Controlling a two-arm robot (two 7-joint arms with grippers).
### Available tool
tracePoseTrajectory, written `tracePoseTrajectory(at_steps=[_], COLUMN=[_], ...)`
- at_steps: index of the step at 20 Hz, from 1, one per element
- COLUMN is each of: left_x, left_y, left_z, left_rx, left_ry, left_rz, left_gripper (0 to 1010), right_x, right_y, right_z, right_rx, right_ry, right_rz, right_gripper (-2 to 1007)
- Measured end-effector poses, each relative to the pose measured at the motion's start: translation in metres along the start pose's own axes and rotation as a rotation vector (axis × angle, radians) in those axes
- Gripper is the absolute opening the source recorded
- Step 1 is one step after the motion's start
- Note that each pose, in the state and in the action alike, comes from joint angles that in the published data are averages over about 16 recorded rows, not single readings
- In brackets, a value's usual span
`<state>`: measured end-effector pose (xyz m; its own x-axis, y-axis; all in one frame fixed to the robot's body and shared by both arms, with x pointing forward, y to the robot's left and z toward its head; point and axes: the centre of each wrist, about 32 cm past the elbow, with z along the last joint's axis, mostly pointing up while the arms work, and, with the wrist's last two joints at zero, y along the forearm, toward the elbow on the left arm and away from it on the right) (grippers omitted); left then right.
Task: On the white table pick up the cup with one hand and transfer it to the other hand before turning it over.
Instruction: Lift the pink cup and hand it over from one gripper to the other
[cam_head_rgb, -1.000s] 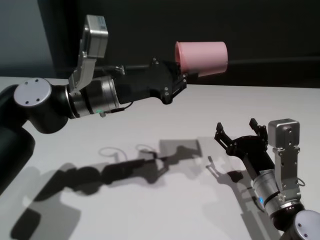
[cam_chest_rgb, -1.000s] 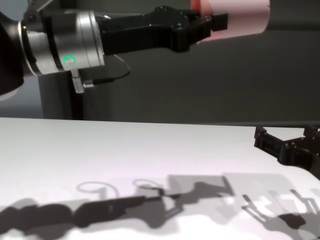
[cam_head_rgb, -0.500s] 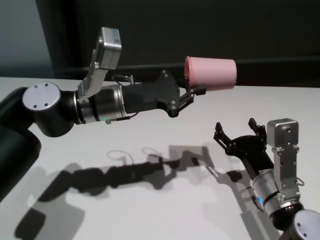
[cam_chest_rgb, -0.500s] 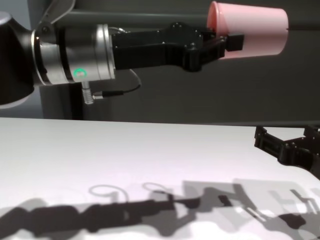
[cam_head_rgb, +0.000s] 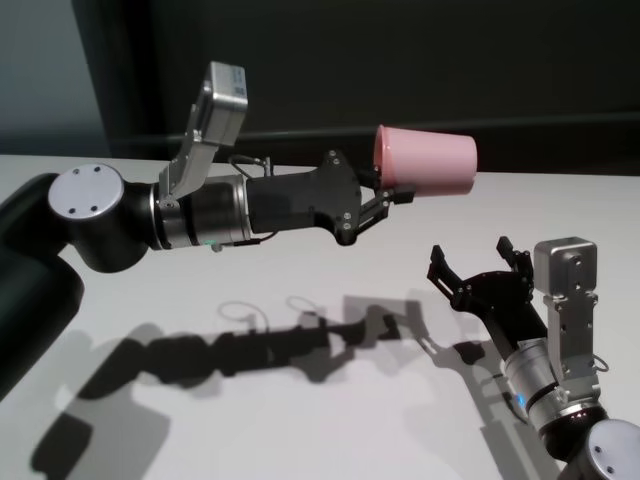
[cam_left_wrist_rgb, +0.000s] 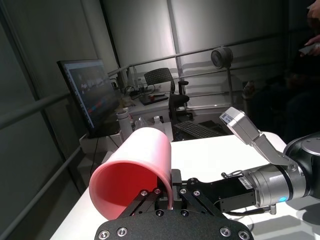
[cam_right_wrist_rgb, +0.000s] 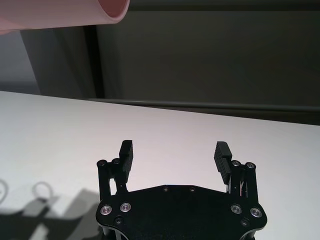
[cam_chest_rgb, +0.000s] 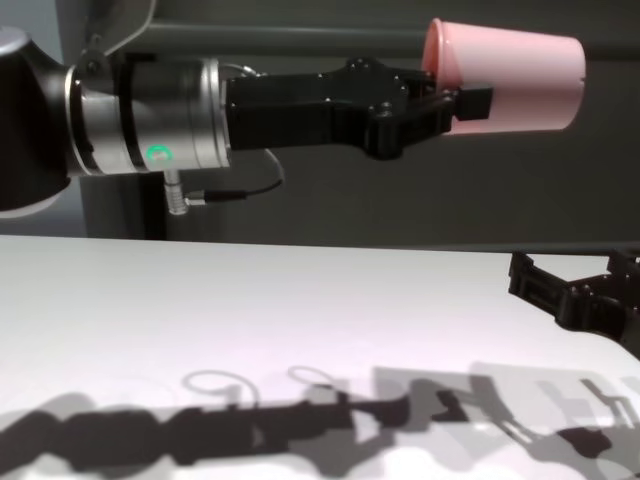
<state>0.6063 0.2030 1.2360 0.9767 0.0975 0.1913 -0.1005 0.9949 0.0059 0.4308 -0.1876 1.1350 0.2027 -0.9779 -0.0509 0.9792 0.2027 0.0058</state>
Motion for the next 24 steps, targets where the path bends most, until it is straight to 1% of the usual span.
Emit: tracePoseTrajectory(at_steps=[9, 16, 24], left_x=[0.0028, 0.0042, 0.0044], left_y=[0.0041, 0.0080, 0.0096], left_z=[-0.0013, -0.0017, -0.0017], left_rx=[-0.014, -0.025, -0.023], left_ry=[0.009, 0.011, 0.007], left_rz=[-0.027, -0.023, -0.013], left_gripper=[49, 49, 49], right_x=[0.0000, 0.0000, 0.0000], right_y=[0.0000, 0.0000, 0.0000], right_z=[0.0000, 0.0000, 0.0000], right_rx=[0.000, 0.000, 0.000], right_ry=[0.000, 0.000, 0.000], right_rz=[0.000, 0.000, 0.000], right_gripper=[1000, 1000, 1000])
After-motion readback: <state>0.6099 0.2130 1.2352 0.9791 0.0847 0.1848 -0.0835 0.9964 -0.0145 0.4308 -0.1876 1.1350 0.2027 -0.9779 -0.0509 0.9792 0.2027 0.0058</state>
